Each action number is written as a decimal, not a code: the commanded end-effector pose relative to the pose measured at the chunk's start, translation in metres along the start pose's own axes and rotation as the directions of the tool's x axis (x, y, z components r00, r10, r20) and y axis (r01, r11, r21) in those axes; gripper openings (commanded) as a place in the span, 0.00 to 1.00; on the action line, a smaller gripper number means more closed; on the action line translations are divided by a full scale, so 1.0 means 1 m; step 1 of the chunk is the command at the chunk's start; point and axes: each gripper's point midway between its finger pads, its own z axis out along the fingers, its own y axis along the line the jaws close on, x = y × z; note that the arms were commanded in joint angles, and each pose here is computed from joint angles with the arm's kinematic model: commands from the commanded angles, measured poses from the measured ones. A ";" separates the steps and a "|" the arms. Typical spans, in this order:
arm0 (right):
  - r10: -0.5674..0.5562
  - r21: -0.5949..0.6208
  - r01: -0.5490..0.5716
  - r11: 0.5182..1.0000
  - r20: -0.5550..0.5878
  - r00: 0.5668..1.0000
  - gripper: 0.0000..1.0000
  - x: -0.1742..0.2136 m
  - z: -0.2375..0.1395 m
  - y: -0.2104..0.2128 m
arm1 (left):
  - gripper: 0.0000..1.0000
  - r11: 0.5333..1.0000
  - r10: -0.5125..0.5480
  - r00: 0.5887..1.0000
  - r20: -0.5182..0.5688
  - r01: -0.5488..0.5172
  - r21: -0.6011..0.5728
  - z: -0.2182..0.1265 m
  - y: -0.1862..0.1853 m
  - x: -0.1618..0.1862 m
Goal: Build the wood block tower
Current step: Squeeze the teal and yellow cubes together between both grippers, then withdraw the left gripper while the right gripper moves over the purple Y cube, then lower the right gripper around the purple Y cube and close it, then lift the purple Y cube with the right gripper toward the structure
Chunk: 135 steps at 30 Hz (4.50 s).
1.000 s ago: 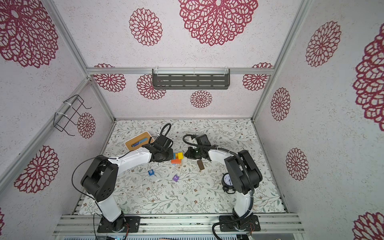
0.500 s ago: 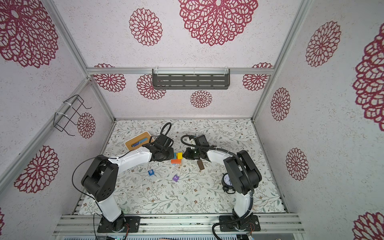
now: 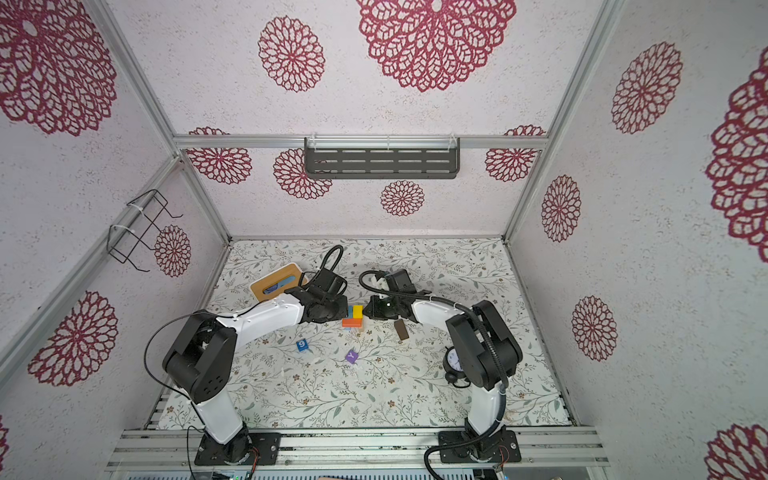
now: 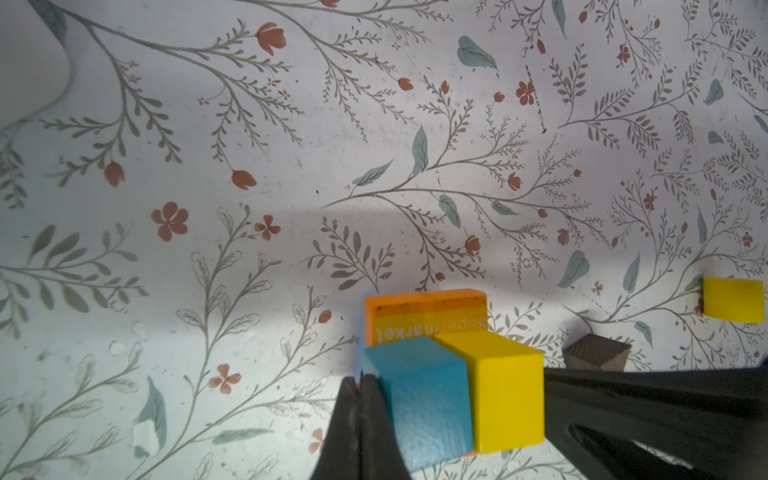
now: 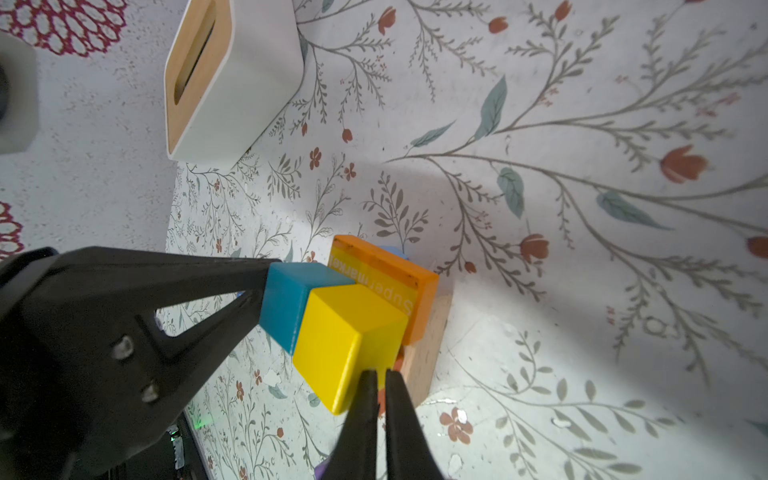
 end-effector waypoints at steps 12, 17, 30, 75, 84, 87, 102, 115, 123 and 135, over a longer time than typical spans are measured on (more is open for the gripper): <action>-0.047 -0.039 0.047 0.998 0.019 0.999 0.10 -0.014 -0.002 0.020 | 0.00 1.000 0.009 1.000 0.022 -0.009 0.017 -0.002 -0.008 -0.008; -0.051 -0.028 0.051 0.998 0.017 0.999 0.10 -0.013 -0.004 0.019 | 0.00 1.000 0.011 1.000 0.028 -0.012 0.015 -0.005 -0.008 -0.010; -0.086 0.052 0.085 0.995 0.025 0.996 0.16 -0.009 -0.020 0.009 | 0.00 1.000 0.009 0.998 0.066 -0.009 -0.007 -0.024 -0.001 -0.015; -0.562 0.151 0.602 0.784 -0.239 0.792 0.61 0.113 -0.031 0.064 | 0.97 0.975 -0.051 0.942 0.331 0.119 -0.188 -0.181 0.117 0.022; -0.575 0.177 0.632 0.754 -0.288 0.766 0.61 0.122 -0.009 0.054 | 0.97 0.970 -0.043 0.941 0.335 0.120 -0.212 -0.183 0.126 0.027; -0.581 0.184 0.646 0.741 -0.307 0.754 0.61 0.124 -0.002 0.051 | 0.97 0.970 -0.041 0.943 0.331 0.117 -0.213 -0.181 0.127 0.028; -0.588 0.188 0.675 0.713 -0.364 0.722 0.62 0.131 0.024 0.043 | 0.97 0.972 -0.044 0.939 0.342 0.120 -0.204 -0.181 0.132 0.031; -0.576 0.222 0.683 0.696 -0.396 0.716 0.58 0.132 0.031 0.032 | 0.97 0.973 -0.049 0.940 0.338 0.122 -0.197 -0.176 0.133 0.031; -0.575 0.242 0.682 0.690 -0.388 0.720 0.47 0.127 0.029 0.032 | 0.97 0.974 -0.060 0.938 0.342 0.130 -0.184 -0.178 0.133 0.031; -0.588 0.242 0.676 0.696 -0.349 0.730 0.36 0.116 0.013 0.055 | 0.97 0.979 -0.072 0.933 0.352 0.134 -0.156 -0.186 0.131 0.032</action>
